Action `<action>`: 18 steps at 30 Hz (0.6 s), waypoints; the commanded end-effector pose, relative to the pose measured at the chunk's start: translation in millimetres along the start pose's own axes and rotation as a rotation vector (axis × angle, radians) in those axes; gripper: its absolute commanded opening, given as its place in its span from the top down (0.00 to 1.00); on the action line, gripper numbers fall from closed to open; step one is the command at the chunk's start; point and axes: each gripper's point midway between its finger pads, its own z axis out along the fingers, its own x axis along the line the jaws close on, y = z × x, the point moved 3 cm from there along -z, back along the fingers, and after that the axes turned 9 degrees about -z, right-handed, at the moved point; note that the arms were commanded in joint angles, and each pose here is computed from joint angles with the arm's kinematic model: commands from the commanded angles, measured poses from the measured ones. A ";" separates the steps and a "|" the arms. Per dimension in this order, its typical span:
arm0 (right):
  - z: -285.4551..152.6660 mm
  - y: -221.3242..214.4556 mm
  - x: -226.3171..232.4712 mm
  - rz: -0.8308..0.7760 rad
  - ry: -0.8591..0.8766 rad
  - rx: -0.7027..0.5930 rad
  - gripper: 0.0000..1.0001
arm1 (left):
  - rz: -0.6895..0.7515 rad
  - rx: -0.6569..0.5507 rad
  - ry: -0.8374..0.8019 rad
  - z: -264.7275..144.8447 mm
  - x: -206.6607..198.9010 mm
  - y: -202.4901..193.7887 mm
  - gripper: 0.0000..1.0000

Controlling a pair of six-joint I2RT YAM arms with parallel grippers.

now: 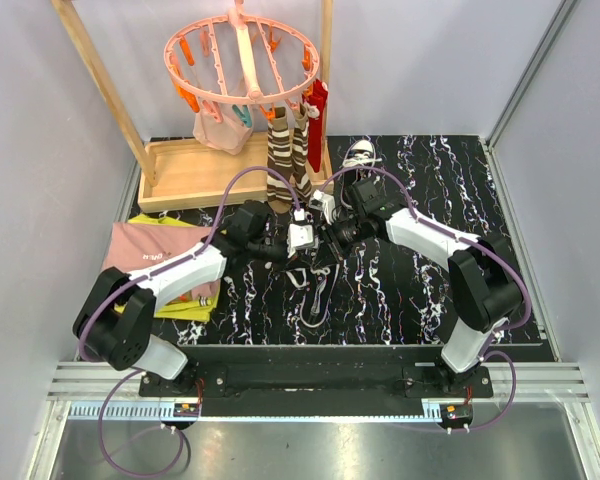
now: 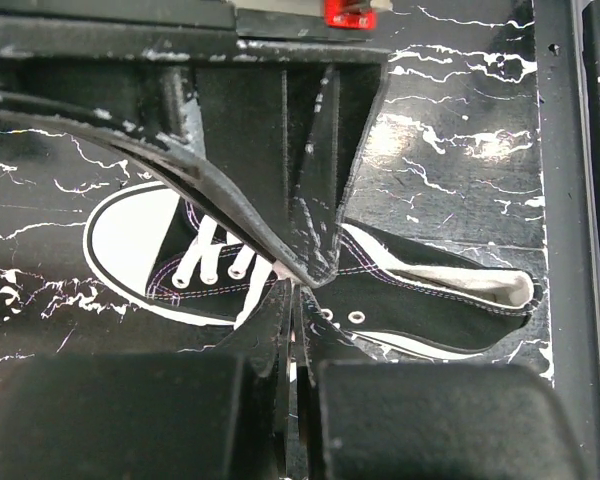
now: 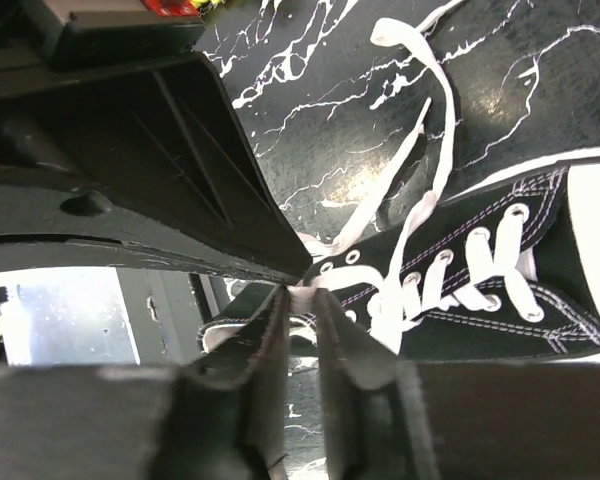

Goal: Tie the shoes

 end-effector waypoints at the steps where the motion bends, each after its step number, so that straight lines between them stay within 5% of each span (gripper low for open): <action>1: 0.9 9.5 -0.8 -0.059 -0.014 -0.024 0.91 | 0.046 -0.048 -0.015 0.2 5.1 20.8 1.00; 3: -0.3 8.7 -0.1 -0.066 -0.019 -0.025 1.00 | 0.041 -0.034 -0.005 -1.8 6.4 17.4 0.95; 7: -1.8 6.5 0.3 -0.075 -0.028 -0.022 1.00 | 0.022 0.014 0.075 -28.2 26.5 10.3 0.58; 11: -2.6 4.0 1.5 -0.080 -0.028 -0.021 1.00 | 0.068 0.093 0.172 -63.6 60.3 -6.0 0.46; 18: -3.4 5.0 0.4 -0.083 -0.041 -0.022 1.00 | 0.108 0.326 0.084 -75.9 64.9 -56.2 0.36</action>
